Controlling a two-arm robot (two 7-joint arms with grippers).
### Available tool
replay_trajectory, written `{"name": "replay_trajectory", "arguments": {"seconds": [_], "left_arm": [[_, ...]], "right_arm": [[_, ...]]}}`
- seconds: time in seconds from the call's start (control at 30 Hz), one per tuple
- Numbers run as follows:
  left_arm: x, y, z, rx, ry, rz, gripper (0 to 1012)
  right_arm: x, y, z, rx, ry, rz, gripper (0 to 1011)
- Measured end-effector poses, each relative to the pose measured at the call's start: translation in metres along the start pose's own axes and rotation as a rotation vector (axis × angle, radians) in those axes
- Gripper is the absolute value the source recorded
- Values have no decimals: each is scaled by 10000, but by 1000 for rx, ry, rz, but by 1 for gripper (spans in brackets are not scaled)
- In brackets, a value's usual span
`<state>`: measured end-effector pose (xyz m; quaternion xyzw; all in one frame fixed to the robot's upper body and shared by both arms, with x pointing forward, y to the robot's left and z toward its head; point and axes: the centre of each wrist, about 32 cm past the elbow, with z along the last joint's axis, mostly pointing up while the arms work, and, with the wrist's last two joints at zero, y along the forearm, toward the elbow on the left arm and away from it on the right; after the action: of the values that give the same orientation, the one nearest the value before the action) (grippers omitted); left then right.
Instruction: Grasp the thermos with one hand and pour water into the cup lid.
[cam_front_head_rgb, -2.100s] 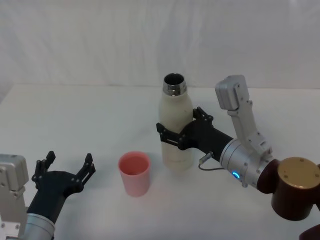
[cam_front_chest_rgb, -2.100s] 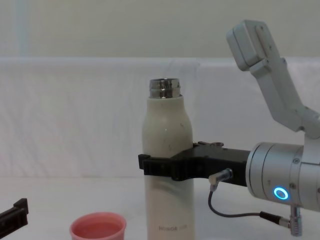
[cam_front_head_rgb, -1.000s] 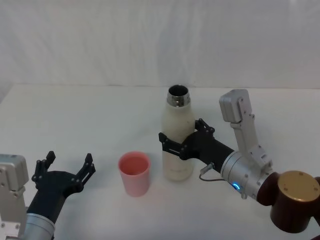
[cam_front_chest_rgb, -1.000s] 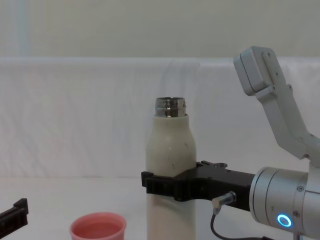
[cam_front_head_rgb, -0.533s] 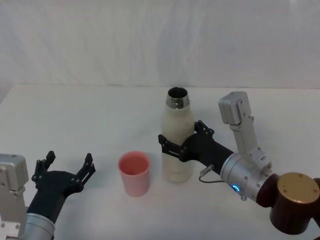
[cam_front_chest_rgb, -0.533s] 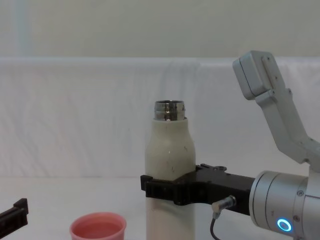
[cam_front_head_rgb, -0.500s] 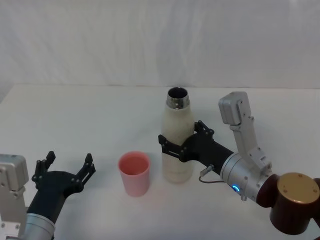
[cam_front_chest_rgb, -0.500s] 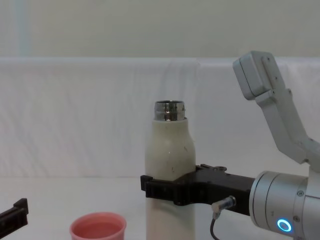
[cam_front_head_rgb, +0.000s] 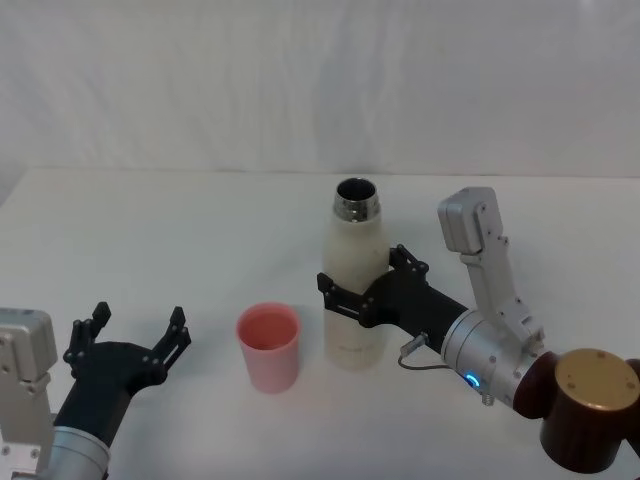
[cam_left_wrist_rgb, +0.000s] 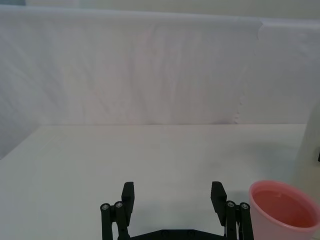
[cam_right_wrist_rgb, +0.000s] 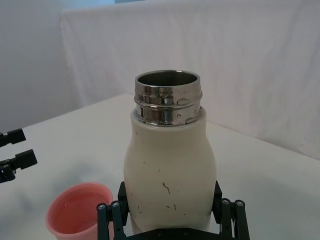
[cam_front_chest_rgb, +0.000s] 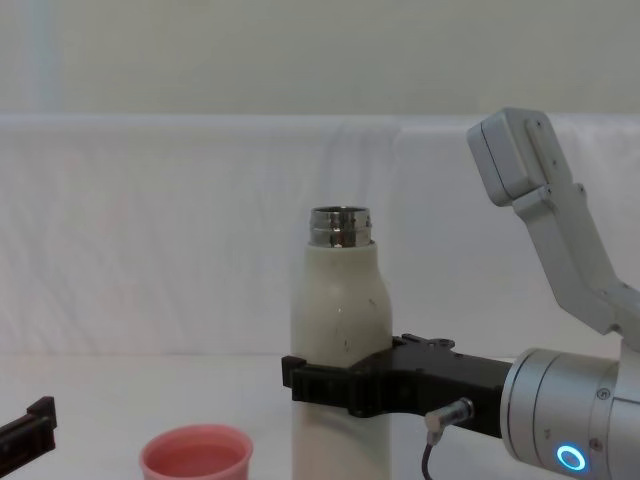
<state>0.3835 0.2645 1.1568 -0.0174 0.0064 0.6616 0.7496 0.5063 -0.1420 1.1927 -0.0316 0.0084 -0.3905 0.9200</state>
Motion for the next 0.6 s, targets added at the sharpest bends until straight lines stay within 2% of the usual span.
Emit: {"name": "replay_trajectory", "arguments": {"seconds": [0.43, 0.5, 0.6], "left_arm": [[0, 0, 0, 0, 0, 0, 1001], [0, 0, 0, 0, 0, 0, 1001], [0, 0, 0, 0, 0, 0, 1001]], "right_arm": [[2, 0, 1, -1, 4, -1, 955], [2, 0, 3, 0, 4, -1, 1001], [2, 0, 3, 0, 4, -1, 1001]]}}
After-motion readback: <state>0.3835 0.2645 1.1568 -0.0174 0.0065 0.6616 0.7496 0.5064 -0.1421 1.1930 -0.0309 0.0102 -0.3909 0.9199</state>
